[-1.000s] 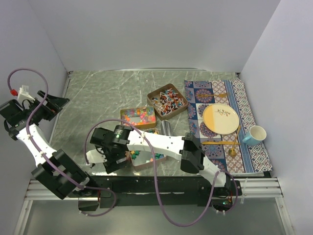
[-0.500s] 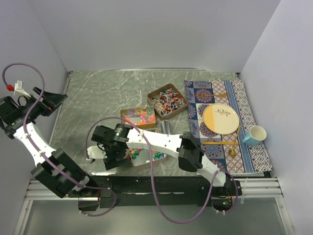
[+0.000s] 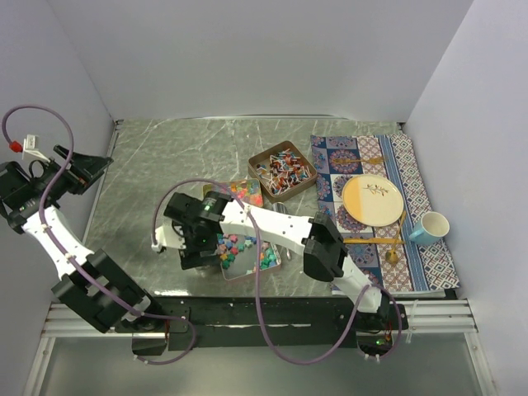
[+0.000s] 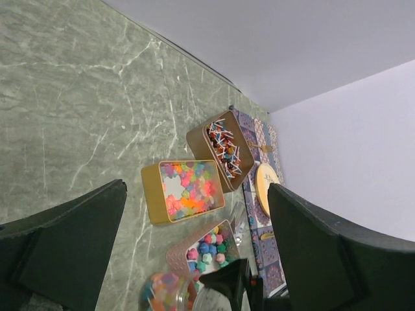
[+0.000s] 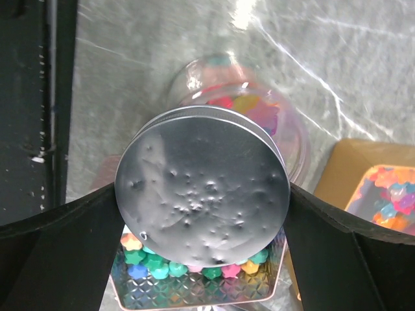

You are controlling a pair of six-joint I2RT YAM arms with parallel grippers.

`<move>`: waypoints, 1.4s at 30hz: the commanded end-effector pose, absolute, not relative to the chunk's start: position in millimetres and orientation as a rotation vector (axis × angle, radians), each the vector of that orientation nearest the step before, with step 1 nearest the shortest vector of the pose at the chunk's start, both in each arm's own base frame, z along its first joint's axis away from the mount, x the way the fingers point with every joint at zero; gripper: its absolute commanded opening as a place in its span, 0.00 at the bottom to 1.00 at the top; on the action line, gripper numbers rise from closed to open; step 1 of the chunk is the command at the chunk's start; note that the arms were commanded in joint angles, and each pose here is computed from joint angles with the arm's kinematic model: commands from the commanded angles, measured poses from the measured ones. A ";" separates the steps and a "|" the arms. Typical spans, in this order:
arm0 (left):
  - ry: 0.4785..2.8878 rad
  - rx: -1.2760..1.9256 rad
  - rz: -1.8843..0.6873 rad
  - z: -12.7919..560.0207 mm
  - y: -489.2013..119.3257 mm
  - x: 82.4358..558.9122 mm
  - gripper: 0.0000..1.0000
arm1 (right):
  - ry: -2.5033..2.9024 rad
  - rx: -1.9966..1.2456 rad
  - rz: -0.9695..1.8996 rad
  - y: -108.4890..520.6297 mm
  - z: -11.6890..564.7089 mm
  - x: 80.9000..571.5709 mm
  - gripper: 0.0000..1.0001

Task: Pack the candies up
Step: Close the bottle lid on the packing bottle.

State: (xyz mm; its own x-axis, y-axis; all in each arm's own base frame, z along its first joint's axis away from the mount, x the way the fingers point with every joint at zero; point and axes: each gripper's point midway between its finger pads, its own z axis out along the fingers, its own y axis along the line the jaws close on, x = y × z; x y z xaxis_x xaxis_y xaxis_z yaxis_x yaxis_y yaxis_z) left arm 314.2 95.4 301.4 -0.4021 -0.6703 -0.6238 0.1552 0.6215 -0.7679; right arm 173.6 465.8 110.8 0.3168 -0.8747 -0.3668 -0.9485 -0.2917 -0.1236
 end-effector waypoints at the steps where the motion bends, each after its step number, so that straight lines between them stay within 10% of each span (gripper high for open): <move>1: 1.758 -0.328 -0.917 315.0 87.0 305.5 0.97 | 1.633 -2.181 0.397 472.4 140.7 183.1 1.00; 42: 1.789 -0.376 -0.915 293.4 81.3 298.6 0.97 | 1.715 -2.156 0.422 488.3 101.6 203.6 1.00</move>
State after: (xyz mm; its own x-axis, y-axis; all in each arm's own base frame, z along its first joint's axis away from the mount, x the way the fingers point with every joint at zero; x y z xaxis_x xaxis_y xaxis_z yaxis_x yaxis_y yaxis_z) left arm 302.4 84.0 288.5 -0.4199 -0.6732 -0.6087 0.1284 0.6199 -0.7741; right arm 196.9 482.4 111.4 0.2636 -0.8670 -0.4229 -0.9646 -0.2348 -0.1199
